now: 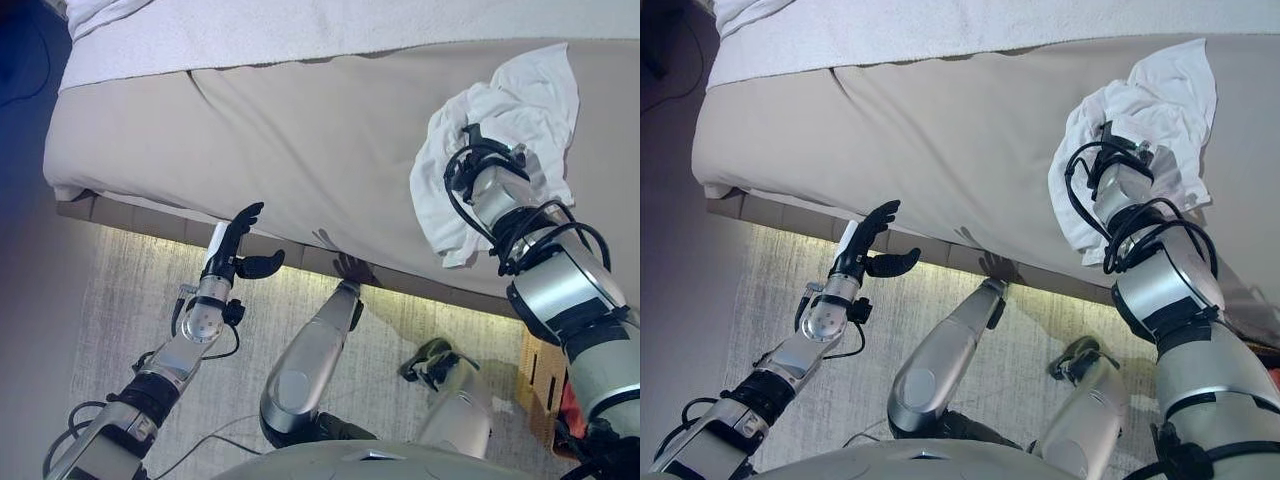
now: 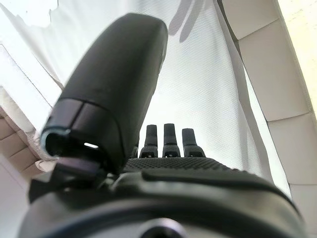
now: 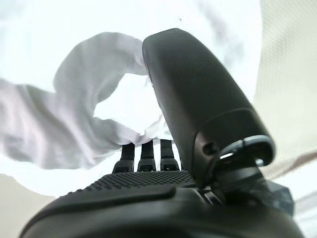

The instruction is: Pick up the clothes from the bed and place them into the basket

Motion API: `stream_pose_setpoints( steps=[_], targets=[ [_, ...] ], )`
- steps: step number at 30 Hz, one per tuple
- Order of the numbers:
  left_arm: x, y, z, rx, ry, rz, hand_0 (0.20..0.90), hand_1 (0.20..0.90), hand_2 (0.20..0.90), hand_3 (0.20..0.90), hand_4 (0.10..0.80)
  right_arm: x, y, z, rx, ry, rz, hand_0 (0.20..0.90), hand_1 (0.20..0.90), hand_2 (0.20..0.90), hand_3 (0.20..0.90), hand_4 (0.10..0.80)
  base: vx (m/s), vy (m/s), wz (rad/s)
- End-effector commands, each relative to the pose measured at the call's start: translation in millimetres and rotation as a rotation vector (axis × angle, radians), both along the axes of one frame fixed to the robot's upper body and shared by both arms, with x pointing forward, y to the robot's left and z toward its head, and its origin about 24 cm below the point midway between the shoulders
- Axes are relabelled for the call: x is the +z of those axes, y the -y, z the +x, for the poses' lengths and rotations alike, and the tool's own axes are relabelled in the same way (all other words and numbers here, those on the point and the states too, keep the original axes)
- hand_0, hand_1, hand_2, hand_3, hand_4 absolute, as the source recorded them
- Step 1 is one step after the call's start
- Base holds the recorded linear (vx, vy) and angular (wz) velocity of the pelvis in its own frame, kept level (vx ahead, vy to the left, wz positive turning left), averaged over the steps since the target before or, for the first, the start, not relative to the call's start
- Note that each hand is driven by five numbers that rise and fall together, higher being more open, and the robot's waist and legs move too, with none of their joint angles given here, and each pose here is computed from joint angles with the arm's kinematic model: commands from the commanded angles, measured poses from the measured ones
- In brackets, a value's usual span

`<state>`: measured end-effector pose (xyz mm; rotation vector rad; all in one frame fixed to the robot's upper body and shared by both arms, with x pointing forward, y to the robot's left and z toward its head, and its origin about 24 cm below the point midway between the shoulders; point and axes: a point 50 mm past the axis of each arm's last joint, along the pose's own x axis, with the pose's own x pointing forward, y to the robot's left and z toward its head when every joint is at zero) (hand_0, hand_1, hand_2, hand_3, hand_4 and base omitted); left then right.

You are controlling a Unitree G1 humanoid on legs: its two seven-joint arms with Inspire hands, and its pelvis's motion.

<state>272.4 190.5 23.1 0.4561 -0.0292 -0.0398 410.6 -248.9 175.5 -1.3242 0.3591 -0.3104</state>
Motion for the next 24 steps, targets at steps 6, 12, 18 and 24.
stream_pose_setpoints(
  steps=[6, 12, 18, 24],
  targets=[
    [49, -8, 2, -0.022, 0.256, -0.035, 0.900, 0.900, 0.900, 0.900, 0.800, 14, 46, -17, -0.239, -0.221, -0.095, 0.900, 0.900, 0.900, 0.900, 0.800, -0.011, -0.005, -0.01],
    [42, -8, -1, -0.028, 0.230, -0.031, 0.900, 0.900, 0.900, 0.900, 0.800, 22, 48, -14, -0.198, -0.048, -0.072, 0.300, 0.300, 0.300, 0.200, 0.100, -0.007, 0.015, -0.03],
    [39, -9, 0, 0.013, 0.223, -0.026, 0.900, 0.900, 0.900, 0.900, 0.800, 20, 41, -10, -0.120, 0.065, -0.033, 0.300, 0.300, 0.300, 0.200, 0.100, -0.015, 0.035, -0.14],
    [41, -17, 8, 0.072, 0.196, -0.012, 0.900, 0.900, 0.900, 0.900, 0.800, 7, 35, -10, -0.054, 0.146, 0.175, 0.300, 0.300, 0.300, 0.200, 0.100, 0.012, 0.027, -0.30]
  ],
)
